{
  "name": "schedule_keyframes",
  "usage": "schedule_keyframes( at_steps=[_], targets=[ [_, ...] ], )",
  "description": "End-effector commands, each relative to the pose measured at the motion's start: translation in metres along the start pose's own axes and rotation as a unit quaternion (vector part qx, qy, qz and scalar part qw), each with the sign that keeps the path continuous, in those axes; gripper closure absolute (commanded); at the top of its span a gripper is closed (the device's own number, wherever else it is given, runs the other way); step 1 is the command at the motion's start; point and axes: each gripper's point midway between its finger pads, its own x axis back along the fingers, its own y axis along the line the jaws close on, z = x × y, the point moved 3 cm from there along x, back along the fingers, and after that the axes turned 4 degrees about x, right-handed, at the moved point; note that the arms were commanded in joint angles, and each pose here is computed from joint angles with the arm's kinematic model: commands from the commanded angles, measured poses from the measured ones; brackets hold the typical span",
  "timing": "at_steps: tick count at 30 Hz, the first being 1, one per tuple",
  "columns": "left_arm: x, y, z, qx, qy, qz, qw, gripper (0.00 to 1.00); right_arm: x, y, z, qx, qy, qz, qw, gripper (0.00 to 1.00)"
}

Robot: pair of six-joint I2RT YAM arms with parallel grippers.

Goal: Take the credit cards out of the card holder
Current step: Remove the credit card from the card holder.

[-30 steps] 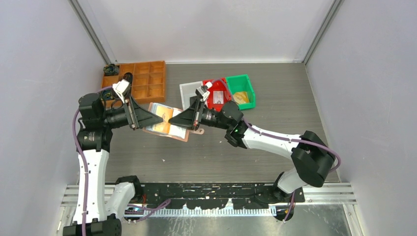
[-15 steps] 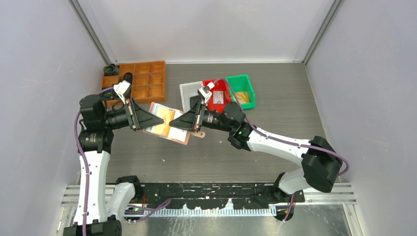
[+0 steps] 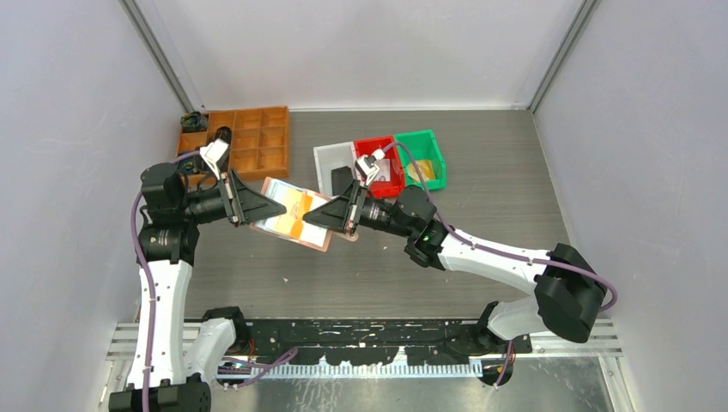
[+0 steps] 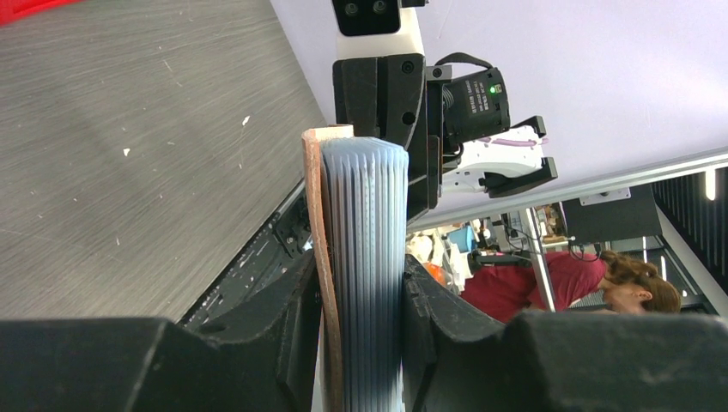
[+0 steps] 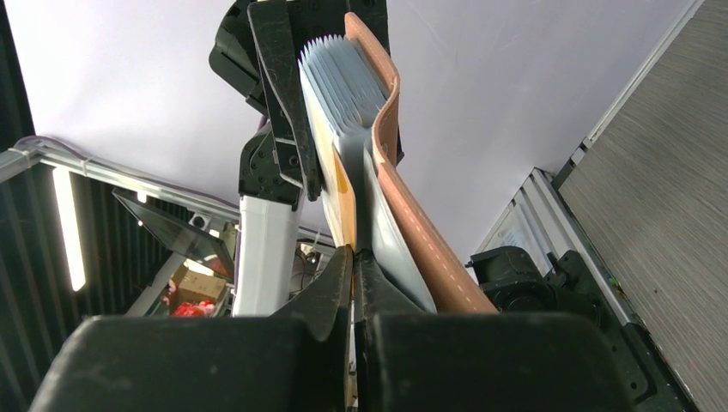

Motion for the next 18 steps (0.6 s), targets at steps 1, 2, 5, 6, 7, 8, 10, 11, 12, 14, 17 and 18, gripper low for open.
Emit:
schedule_keyframes(
  at_steps=[1, 2, 5, 6, 7, 8, 10, 11, 12, 14, 17, 18],
  targets=[
    [0.004, -0.029, -0.007, -0.064, -0.004, 0.025, 0.998, 0.75, 0.003, 0.005, -0.009, 0.003, -0.029, -0.011, 1.0, 1.0],
    [0.003, -0.028, -0.008, -0.063, -0.007, 0.024, 0.998, 0.76, 0.002, 0.006, -0.009, 0.001, -0.031, -0.013, 0.999, 1.0],
    [0.003, -0.028, -0.01, -0.065, -0.012, 0.021, 0.998, 0.85, -0.002, 0.01, -0.011, -0.004, -0.031, -0.021, 0.999, 0.83],
    [0.003, -0.027, -0.011, -0.064, -0.016, 0.019, 0.998, 0.89, -0.003, 0.011, -0.011, -0.006, -0.029, -0.023, 0.999, 0.75],
    [0.003, -0.027, -0.011, -0.066, -0.019, 0.017, 0.997, 0.91, -0.005, 0.011, -0.011, -0.009, -0.029, -0.025, 0.999, 0.67],
    [0.003, -0.026, -0.011, -0.066, -0.02, 0.016, 0.997, 0.94, -0.006, 0.012, -0.012, -0.014, -0.029, -0.029, 0.999, 0.59],
    [0.003, -0.026, -0.012, -0.066, -0.023, 0.014, 0.997, 0.97, -0.009, 0.014, -0.013, -0.021, -0.031, -0.041, 0.998, 0.51],
    [0.002, -0.026, -0.013, -0.066, -0.023, 0.014, 0.997, 0.98, -0.011, 0.014, -0.014, -0.025, -0.03, -0.045, 0.998, 0.5],
    [0.002, -0.027, -0.013, -0.067, -0.023, 0.015, 0.997, 0.99, -0.013, 0.014, -0.014, -0.028, -0.029, -0.047, 0.998, 0.49],
    [0.003, -0.028, -0.013, -0.07, -0.023, 0.016, 0.997, 1.0, -0.016, 0.013, -0.015, -0.034, -0.027, -0.05, 0.998, 0.52],
    [0.003, -0.03, -0.013, -0.071, -0.021, 0.017, 0.997, 1.0, -0.02, 0.014, -0.016, -0.041, -0.026, -0.059, 0.997, 0.62],
    [0.003, -0.03, -0.013, -0.072, -0.021, 0.018, 0.997, 1.0, -0.02, 0.015, -0.017, -0.042, -0.027, -0.062, 0.997, 0.66]
  ],
)
